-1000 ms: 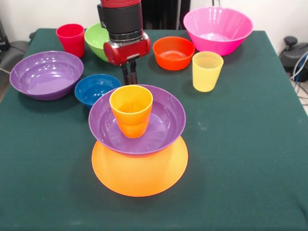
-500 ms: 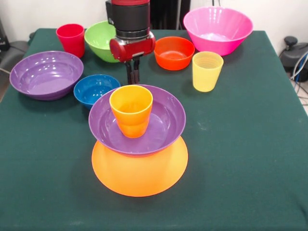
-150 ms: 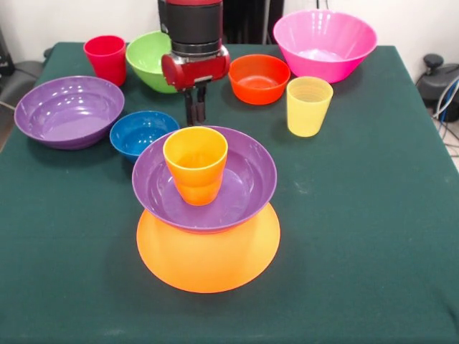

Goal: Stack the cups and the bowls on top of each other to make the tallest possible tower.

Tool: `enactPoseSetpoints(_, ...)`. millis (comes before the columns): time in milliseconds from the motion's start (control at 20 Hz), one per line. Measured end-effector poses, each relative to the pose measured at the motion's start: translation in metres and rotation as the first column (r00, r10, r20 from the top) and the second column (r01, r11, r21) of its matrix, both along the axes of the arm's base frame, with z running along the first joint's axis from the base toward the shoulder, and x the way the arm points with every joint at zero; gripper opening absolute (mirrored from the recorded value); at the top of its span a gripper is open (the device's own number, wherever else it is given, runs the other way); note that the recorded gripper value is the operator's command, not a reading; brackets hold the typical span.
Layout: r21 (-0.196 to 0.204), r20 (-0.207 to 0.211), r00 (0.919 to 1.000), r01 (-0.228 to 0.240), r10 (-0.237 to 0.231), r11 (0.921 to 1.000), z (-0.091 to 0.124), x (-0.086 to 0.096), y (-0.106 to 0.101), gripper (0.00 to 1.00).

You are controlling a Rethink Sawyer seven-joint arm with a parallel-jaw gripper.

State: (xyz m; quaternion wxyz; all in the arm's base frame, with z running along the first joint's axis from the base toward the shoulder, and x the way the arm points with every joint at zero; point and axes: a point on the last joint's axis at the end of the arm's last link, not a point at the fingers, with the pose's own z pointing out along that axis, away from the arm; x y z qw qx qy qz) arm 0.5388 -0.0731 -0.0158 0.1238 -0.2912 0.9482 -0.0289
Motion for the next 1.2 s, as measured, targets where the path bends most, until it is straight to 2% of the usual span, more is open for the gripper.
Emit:
enactPoseSetpoints(250,-0.016,0.002,1.0000,0.006,-0.006,0.9999,0.004,-0.001,-0.007,1.00)
enactPoseSetpoints(500,-0.057,-0.010,0.9998,0.017,-0.018,0.9982,0.007,-0.008,-0.018,1.00)
enactPoseSetpoints(700,-0.070,-0.016,0.9995,0.025,-0.026,0.9972,0.007,-0.011,-0.022,1.00)
enactPoseSetpoints(900,-0.079,-0.017,0.9992,0.034,-0.035,0.9963,0.007,-0.012,-0.028,1.00)
enactPoseSetpoints(1200,-0.067,-0.024,0.9978,0.060,-0.062,0.9959,-0.002,-0.016,-0.039,1.00)
